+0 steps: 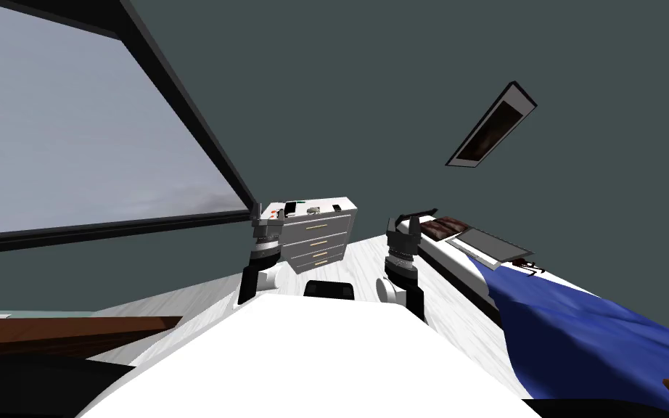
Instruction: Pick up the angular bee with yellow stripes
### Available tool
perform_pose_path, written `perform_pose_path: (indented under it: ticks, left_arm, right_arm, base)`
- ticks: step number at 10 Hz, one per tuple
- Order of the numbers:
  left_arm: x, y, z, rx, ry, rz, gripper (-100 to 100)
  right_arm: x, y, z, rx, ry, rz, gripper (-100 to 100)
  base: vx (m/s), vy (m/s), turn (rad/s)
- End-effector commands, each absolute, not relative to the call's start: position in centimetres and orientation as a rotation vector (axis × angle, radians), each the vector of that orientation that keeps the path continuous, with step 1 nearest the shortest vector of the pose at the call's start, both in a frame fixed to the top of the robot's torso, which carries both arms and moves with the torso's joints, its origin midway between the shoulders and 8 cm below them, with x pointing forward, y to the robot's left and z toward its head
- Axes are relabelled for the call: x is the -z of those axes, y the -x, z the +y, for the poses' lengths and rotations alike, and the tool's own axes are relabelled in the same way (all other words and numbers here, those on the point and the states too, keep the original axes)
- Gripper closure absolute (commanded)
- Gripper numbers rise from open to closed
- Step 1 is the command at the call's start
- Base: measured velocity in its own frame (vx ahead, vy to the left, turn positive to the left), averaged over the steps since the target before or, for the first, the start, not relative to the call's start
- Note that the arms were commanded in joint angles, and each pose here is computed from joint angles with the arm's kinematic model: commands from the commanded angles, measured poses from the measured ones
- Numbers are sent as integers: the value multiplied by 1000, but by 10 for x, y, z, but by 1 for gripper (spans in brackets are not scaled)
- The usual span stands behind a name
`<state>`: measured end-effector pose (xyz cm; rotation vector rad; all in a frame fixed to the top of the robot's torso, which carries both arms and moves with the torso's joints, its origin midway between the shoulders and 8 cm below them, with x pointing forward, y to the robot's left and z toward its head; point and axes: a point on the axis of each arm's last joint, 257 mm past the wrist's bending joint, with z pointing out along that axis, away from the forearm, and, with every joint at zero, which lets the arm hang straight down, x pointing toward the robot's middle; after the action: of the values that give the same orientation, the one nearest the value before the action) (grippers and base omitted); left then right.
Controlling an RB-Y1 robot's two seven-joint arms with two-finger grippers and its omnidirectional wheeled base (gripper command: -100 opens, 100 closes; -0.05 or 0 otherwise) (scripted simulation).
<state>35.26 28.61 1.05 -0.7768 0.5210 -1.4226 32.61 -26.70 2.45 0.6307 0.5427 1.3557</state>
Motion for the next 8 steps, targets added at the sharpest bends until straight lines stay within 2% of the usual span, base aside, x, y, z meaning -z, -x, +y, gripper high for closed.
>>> perform_pose_path:
  ticks: [1,4,8]
  left_arm:
    - [-11,-357,281,1444,759,550,-100]
    - [-10,-373,269,1517,736,615,-100]
    - [1,-414,254,1637,771,715,-100]
  right_arm:
    - [-25,-326,-267,-1356,-631,543,0]
    - [-25,-326,-267,-1356,-631,542,0]
    - [-25,-326,-267,-1356,-631,542,0]
  base:
    - [-44,-24,11]
    - [-137,-42,20]
    - [-218,-67,31]
